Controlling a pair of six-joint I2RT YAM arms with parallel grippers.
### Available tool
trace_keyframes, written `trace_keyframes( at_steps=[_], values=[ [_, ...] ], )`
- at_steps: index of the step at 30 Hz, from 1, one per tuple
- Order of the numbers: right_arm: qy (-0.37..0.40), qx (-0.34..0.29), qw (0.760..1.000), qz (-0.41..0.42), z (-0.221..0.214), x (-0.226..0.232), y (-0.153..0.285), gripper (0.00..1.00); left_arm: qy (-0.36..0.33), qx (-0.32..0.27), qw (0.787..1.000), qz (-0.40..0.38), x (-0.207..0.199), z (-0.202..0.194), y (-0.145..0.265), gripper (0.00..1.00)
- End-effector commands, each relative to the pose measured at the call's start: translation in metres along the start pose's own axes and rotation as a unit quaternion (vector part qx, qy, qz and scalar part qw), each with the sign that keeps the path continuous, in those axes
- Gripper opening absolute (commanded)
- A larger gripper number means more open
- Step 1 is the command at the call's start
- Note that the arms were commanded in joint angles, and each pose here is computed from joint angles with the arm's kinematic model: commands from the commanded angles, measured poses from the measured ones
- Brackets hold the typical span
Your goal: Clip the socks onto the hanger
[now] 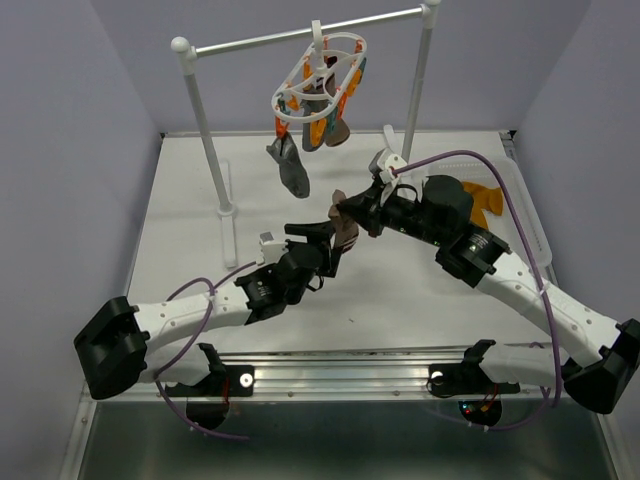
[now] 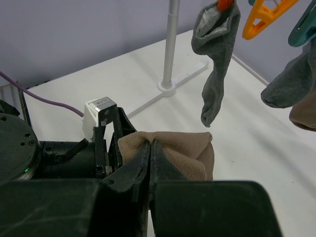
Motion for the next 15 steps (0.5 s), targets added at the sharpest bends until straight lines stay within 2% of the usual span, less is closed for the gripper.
trace_keyframes(
  at_steps=[1,2,6,8,15],
  values=[
    [0.023,-0.059,0.998,-0.004,0.037,0.002,0.007,0.01,0.186,0.024,0.982,-0.008,-0.029,-0.010,-0.001,0.82],
    [0.026,-0.064,0.998,-0.005,0.041,0.002,0.008,0.01,0.187,0.023,0.982,-0.009,-0.029,-0.010,-0.001,0.78],
    [0.025,-0.081,0.996,-0.001,0.053,0.004,0.012,0.01,0.186,0.016,0.982,-0.005,-0.028,-0.007,-0.002,0.75],
    [0.020,-0.083,0.996,0.010,0.055,0.008,0.012,0.01,0.186,0.013,0.982,-0.007,-0.029,-0.005,-0.003,0.67],
    [0.023,-0.097,0.995,0.016,0.067,0.013,0.024,0.01,0.191,-0.005,0.982,-0.001,-0.021,0.007,-0.006,0.52]
  ],
)
Point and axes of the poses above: each gripper's point midway between its finger pads, its own y axis back along the fingers, its own x axis along the line the jaws close on, z = x × y, the point moved 1 cm from there along y, back along the fingers
